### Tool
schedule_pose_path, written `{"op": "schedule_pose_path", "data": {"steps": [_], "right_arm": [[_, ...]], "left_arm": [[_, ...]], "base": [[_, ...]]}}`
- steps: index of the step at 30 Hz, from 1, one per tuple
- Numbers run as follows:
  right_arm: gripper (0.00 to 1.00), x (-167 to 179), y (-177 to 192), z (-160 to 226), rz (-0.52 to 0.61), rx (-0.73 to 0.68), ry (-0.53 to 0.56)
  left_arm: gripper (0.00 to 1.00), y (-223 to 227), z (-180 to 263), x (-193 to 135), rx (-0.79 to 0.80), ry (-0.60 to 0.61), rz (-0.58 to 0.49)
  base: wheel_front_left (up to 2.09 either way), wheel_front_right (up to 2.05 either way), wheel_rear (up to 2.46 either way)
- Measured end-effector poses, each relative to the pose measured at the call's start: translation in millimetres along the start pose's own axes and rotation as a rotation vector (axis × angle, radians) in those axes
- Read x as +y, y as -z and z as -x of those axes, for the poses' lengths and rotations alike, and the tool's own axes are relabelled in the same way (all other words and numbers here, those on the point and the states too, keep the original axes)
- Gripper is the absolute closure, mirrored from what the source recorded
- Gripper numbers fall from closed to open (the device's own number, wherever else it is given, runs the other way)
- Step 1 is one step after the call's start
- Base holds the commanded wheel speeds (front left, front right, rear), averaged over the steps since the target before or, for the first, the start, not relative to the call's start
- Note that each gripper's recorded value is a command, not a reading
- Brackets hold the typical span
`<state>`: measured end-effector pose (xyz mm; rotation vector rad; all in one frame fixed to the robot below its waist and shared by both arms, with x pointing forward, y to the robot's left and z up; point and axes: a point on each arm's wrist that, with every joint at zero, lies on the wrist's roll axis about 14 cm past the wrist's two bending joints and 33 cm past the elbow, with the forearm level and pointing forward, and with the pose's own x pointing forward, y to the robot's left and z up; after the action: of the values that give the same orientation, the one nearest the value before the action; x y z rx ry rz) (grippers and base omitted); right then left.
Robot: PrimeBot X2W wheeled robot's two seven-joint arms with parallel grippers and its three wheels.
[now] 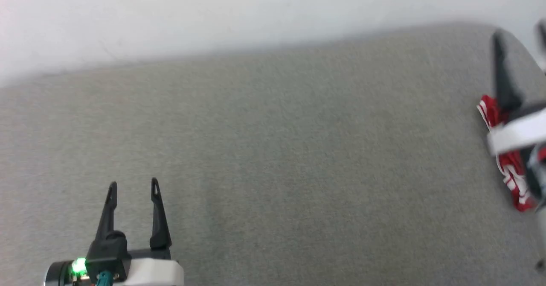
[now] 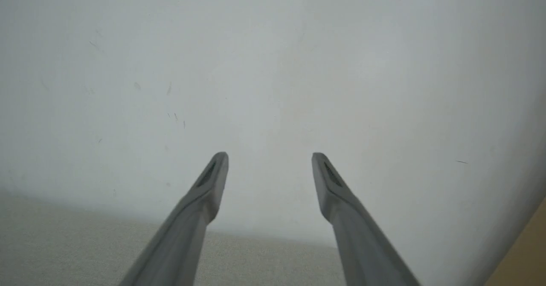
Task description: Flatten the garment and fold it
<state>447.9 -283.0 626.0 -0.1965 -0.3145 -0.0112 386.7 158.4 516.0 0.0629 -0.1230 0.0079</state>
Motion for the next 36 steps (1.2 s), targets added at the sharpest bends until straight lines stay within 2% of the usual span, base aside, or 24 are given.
{"op": "schedule_pose_path", "data": {"steps": [7,15,16,36], "right_arm": [[0.00,56.7,18.5,45.9,-0.158,0.046,-0.054],[0.00,90.0,38.9,87.7,-0.267,0.127,-0.074],[1.00,92.5,39.0,90.9,-0.270,0.129,-0.079],[1.00,100.1,40.4,91.7,-0.263,0.152,-0.096]], "left_arm": [[0.00,-7.4,25.5,20.0,-0.004,-0.044,-0.012],[0.00,-16.1,42.7,35.8,-0.024,-0.088,-0.013],[1.00,-15.4,45.0,36.2,-0.021,-0.088,-0.010],[1.00,-10.6,46.1,34.7,0.012,-0.078,-0.004]], "base": [[0.00,0.00,0.00],[0.00,0.00,0.00],[0.00,0.00,0.00],[0.00,0.00,0.00]]}}
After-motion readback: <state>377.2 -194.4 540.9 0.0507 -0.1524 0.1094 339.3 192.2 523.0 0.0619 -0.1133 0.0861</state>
